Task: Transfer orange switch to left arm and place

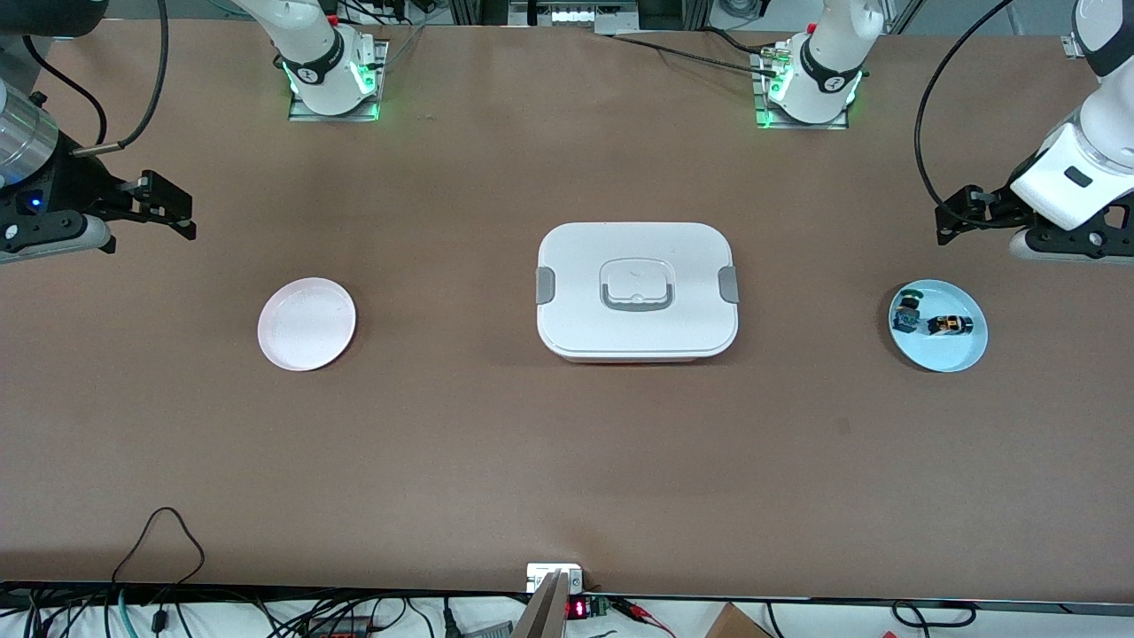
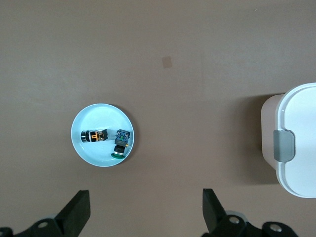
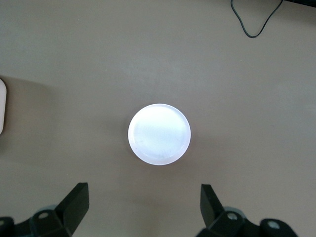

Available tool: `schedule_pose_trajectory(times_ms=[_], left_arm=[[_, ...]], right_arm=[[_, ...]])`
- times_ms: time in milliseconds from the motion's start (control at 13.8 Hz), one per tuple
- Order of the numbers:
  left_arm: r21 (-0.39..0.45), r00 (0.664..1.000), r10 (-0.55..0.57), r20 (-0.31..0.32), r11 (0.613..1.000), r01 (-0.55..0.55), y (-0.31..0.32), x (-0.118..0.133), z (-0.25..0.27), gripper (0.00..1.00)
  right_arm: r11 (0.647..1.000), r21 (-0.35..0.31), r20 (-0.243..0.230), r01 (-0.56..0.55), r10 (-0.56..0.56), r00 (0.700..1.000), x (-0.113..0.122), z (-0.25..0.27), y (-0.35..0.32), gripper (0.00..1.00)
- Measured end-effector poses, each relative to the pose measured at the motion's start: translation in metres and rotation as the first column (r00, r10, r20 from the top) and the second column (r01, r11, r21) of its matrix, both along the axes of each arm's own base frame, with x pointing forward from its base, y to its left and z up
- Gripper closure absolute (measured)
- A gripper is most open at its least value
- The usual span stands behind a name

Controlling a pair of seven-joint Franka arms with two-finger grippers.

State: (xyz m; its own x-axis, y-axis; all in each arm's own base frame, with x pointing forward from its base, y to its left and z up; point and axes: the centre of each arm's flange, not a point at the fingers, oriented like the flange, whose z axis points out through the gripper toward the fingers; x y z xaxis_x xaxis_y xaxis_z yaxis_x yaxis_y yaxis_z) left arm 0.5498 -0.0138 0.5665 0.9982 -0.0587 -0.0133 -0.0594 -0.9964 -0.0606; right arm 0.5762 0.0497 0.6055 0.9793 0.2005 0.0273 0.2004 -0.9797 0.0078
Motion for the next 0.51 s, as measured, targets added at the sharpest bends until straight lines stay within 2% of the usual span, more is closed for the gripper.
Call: schedule_pose_trajectory(times_ms=[507], left_arm=[[-0.007, 1.000, 0.008, 0.004, 1.000, -0.008, 0.0042, 0.0005, 0.0020, 0.00]], right_arm=[[1.000, 0.000, -0.003, -0.004, 0.004, 1.000, -0.0004, -0.0004, 0.0022, 0.00]])
